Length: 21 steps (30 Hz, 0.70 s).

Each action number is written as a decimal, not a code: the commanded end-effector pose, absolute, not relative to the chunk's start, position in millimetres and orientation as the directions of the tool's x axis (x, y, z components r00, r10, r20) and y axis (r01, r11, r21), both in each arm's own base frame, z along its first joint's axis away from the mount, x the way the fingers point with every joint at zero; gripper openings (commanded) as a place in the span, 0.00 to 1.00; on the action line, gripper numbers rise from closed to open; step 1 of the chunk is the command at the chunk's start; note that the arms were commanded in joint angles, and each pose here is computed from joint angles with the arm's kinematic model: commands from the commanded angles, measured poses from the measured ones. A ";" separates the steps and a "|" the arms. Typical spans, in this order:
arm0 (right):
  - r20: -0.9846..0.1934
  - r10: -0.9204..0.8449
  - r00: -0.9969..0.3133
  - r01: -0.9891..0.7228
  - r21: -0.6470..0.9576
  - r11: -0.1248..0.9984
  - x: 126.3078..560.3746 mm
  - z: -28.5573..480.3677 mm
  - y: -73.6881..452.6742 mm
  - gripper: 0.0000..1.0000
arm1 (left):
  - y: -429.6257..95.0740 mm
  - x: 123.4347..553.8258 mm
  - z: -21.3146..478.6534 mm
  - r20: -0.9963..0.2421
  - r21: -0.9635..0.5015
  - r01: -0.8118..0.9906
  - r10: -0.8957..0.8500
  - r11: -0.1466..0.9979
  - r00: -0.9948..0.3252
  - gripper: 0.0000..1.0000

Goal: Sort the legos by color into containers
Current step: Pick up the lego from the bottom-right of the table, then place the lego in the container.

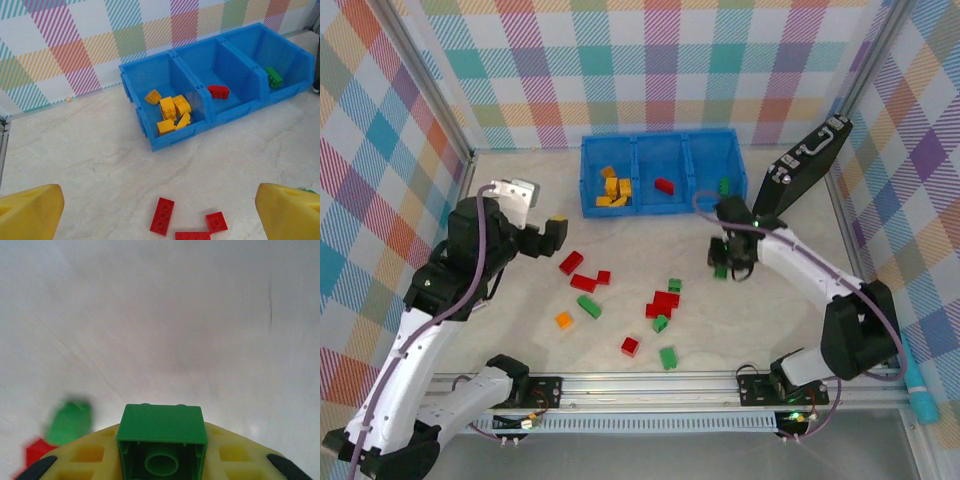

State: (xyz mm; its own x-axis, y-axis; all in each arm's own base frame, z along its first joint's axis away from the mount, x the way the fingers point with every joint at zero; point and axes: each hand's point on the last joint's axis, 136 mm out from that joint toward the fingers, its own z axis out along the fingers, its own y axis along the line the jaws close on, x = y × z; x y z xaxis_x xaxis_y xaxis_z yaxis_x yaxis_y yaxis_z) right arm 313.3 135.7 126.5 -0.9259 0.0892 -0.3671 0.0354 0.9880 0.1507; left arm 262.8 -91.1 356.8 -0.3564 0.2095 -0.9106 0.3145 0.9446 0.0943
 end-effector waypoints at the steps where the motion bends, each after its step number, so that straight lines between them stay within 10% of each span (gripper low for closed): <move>1: -0.511 -0.061 -0.858 -0.083 0.020 0.996 371.6 163.2 127.0 0.27 | -92.3 259.8 368.6 -0.931 0.117 0.329 0.219 0.937 -0.293 0.99; 9: -0.621 -0.086 -0.779 -0.025 -0.107 0.994 493.7 175.0 129.2 0.29 | -91.8 255.1 374.0 -0.931 0.127 0.337 0.230 0.933 -0.285 1.00; 21: -0.594 -0.045 -0.803 0.007 -0.085 0.996 556.7 120.8 123.8 0.46 | -93.1 252.6 388.3 -0.926 0.122 0.349 0.234 0.929 -0.298 1.00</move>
State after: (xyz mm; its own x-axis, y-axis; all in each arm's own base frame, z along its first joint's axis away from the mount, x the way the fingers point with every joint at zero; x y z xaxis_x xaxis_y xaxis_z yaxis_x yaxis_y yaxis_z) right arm 543.4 119.7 106.2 -0.8292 -0.0393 -0.5575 0.0132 0.9959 -0.0899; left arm 258.8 -89.8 383.2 -0.3036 0.2167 -0.9278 0.3199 0.9405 0.1149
